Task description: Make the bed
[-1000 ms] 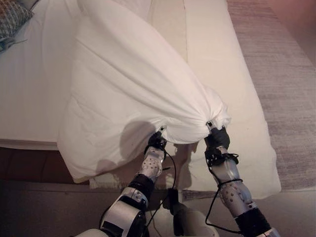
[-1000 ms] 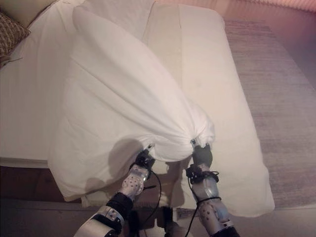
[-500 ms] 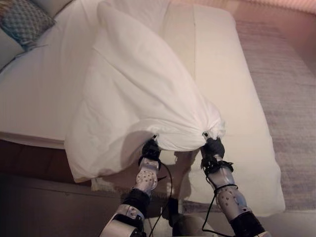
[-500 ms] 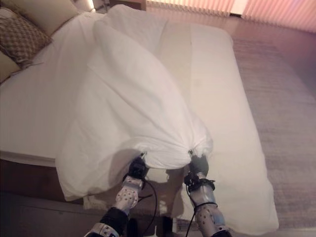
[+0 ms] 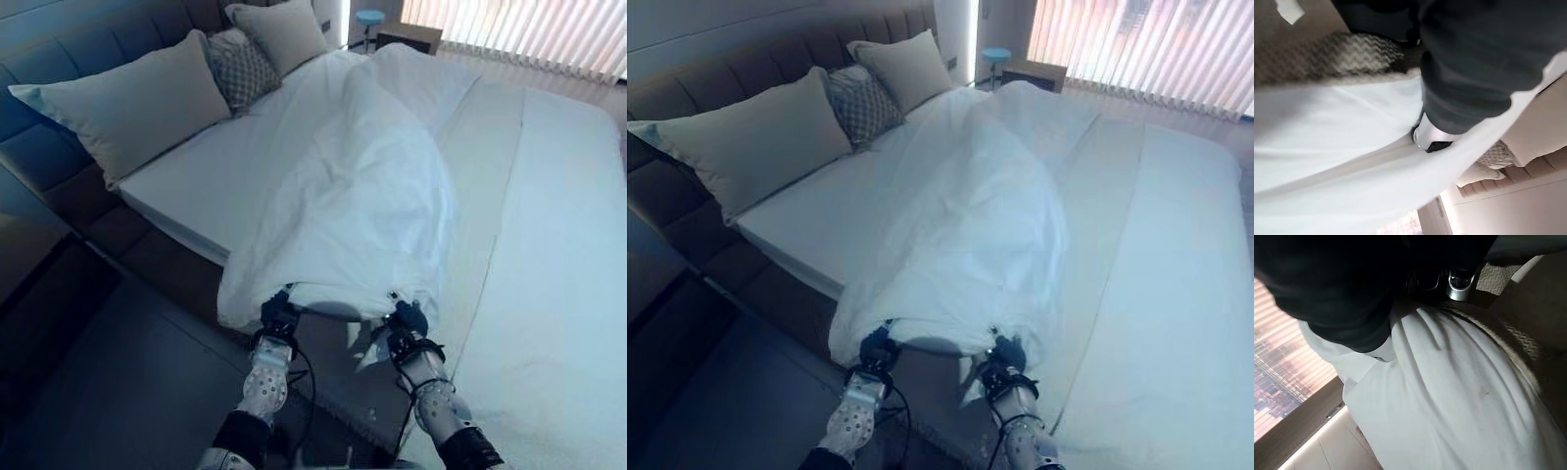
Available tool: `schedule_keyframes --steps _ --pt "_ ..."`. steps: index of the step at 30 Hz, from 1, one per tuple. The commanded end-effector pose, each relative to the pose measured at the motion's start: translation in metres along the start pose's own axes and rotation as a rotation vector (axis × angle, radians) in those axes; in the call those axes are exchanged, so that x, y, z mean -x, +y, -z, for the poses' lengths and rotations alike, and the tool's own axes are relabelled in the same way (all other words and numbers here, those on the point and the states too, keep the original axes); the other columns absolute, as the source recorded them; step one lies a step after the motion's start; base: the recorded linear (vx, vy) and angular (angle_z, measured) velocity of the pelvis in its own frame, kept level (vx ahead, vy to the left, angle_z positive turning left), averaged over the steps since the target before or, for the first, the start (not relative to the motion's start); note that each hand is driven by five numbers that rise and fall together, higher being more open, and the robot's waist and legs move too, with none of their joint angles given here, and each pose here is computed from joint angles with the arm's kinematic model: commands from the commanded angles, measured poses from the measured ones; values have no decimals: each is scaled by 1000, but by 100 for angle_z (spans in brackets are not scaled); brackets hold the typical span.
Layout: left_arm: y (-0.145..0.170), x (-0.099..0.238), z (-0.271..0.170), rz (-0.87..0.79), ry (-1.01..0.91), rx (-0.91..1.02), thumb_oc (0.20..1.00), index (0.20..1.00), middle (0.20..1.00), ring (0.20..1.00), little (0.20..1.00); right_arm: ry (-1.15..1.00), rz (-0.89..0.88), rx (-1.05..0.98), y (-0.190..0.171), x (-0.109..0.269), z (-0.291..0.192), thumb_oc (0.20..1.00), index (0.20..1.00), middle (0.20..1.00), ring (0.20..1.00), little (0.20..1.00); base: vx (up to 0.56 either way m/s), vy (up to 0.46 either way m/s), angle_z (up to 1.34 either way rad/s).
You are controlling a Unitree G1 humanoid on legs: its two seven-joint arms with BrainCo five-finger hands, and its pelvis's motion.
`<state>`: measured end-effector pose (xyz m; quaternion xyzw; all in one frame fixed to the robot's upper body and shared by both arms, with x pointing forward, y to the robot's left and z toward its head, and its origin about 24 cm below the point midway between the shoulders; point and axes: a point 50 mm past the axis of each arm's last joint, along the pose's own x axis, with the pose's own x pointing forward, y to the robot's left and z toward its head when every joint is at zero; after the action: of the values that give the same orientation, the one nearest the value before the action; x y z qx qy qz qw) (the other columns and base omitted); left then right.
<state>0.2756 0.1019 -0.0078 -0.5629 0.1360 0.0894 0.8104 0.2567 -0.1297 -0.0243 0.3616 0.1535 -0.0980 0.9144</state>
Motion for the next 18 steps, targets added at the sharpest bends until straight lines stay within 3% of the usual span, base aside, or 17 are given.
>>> schedule_keyframes --steps 1,10,18 --pt "-15 13 -103 159 -458 -2 200 200 200 200 200 -70 161 52 -57 7 -24 200 200 200 200 200 -34 445 -31" --pt "-17 11 -98 170 -403 -158 200 200 200 200 200 15 107 -5 -38 4 1 200 200 200 200 200 -172 678 -61" --pt "-3 13 -90 101 -364 -171 200 200 200 200 200 118 78 -11 -33 12 28 200 200 200 200 200 -136 310 2"
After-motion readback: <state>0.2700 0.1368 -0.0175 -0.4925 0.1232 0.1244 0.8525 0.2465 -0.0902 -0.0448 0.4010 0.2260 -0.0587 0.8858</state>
